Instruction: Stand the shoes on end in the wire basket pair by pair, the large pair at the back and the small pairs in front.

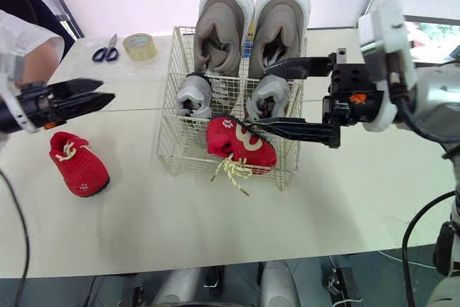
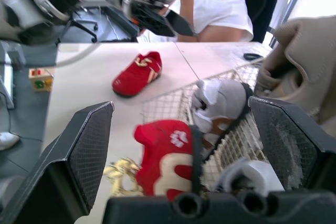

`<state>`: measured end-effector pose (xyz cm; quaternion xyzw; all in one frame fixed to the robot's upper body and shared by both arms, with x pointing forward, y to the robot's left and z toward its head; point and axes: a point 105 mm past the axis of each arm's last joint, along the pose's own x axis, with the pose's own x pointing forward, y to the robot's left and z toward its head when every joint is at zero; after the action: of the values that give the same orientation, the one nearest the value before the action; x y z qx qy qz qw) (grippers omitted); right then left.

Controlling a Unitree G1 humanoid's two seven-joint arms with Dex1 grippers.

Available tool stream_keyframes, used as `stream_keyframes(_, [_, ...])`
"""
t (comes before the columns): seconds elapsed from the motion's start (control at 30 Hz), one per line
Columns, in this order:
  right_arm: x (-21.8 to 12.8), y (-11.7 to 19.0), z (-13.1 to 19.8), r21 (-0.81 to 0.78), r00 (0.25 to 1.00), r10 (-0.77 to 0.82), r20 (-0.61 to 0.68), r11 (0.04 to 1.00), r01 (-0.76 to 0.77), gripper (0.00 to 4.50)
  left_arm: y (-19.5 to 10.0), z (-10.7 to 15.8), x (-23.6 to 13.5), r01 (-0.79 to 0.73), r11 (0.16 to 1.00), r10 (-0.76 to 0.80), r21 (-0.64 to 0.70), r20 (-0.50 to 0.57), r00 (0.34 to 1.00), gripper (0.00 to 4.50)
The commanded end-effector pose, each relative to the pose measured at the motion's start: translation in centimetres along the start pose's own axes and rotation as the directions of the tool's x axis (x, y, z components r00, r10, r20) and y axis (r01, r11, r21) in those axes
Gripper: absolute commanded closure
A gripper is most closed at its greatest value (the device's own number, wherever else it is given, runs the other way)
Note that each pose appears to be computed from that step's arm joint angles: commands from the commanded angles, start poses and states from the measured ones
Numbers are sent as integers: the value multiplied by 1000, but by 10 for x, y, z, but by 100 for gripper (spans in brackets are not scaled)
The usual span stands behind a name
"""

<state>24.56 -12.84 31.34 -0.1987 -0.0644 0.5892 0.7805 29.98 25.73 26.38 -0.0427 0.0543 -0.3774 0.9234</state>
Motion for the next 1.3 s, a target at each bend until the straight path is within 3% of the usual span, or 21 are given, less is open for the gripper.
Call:
stream_keyframes(0.03, [8, -8, -7, -175, 997, -45, -70, 984, 32, 4, -10, 15, -4, 34, 998, -37, 54, 48, 998, 0])
stream_keyframes(0.13, [17, -5, -19, -301, 991, -57, -123, 953, 17, 4, -27, 15, 6, 140, 988, -142, 59, 48, 989, 0])
stream_keyframes(0.4, [33, 23, -39, -443, 981, 1, -195, 892, -89, 4, -56, 13, 44, 363, 929, -363, 75, -14, 932, 0])
stream_keyframes(0.67, [47, 26, -38, -557, 989, -16, -146, 828, -69, 4, -58, 14, 65, 415, 907, -413, 76, -34, 910, 0])
stream_keyframes(1.13, [72, 23, -43, -646, 994, -10, -109, 760, -63, 4, -64, 10, 67, 441, 895, -440, 65, -36, 897, 0])
stream_keyframes(1.3, [75, 24, -37, -685, 997, 0, -71, 727, -48, 232, -66, 7, 66, 439, 897, -438, 55, -32, 898, 0])
